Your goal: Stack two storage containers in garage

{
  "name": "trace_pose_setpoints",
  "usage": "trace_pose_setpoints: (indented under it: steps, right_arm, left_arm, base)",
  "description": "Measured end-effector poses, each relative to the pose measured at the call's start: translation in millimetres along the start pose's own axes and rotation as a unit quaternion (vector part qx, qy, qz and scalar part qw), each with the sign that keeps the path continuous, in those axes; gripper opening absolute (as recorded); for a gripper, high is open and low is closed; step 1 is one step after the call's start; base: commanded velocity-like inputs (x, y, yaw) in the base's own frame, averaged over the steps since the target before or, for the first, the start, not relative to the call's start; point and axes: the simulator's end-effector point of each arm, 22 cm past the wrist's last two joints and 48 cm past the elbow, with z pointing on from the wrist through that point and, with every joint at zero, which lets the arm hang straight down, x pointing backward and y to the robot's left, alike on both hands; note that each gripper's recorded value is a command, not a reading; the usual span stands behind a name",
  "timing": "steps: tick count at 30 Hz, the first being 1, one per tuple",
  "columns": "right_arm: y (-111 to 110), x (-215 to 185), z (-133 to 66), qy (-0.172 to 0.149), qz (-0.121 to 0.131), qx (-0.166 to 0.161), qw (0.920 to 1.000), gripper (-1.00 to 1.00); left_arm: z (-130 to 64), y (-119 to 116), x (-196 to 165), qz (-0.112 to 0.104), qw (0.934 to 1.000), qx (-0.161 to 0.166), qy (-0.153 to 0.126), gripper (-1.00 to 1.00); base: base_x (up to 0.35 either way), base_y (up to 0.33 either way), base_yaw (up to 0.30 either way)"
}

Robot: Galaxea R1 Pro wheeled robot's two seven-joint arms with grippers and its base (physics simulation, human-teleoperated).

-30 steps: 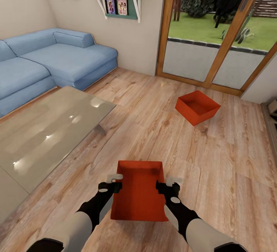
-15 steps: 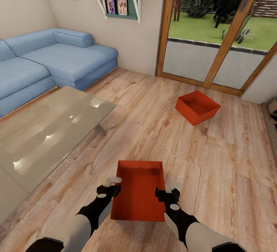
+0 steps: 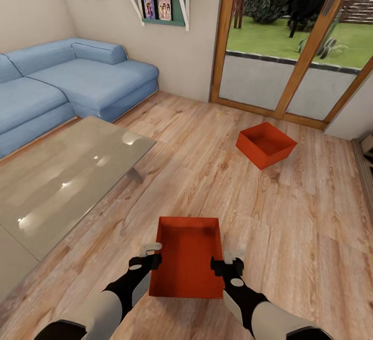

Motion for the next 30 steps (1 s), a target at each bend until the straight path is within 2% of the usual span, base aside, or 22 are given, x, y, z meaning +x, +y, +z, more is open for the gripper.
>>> trace_pose_setpoints:
  steps: [12, 19, 26, 30]
  right_arm:
    - [-4, 28, -4.1, 0.026, -0.007, 0.001, 0.9996, 1.0]
    - [4, 36, -7.1, 0.025, -0.004, -0.02, 0.9995, 1.0]
    - [9, 47, -10.0, 0.035, -0.006, -0.032, 0.9988, 1.0]
    - [11, 47, -10.4, 0.035, -0.005, -0.034, 0.9988, 1.0]
  left_arm:
    - [1.0, 10, 14, 0.003, 0.9999, -0.007, 0.014, 1.0]
    - [0.3, 13, 31, 0.008, 0.9994, -0.011, 0.032, 1.0]
    - [0.1, 13, 34, 0.009, 0.9993, -0.011, 0.034, 1.0]
    - [0.1, 17, 36, 0.006, 0.9996, -0.015, 0.024, 1.0]
  base:
    - [0.0, 0.0, 0.0]
    - [0.0, 0.0, 0.0]
    - [0.0, 0.0, 0.0]
    - [0.0, 0.0, 0.0]
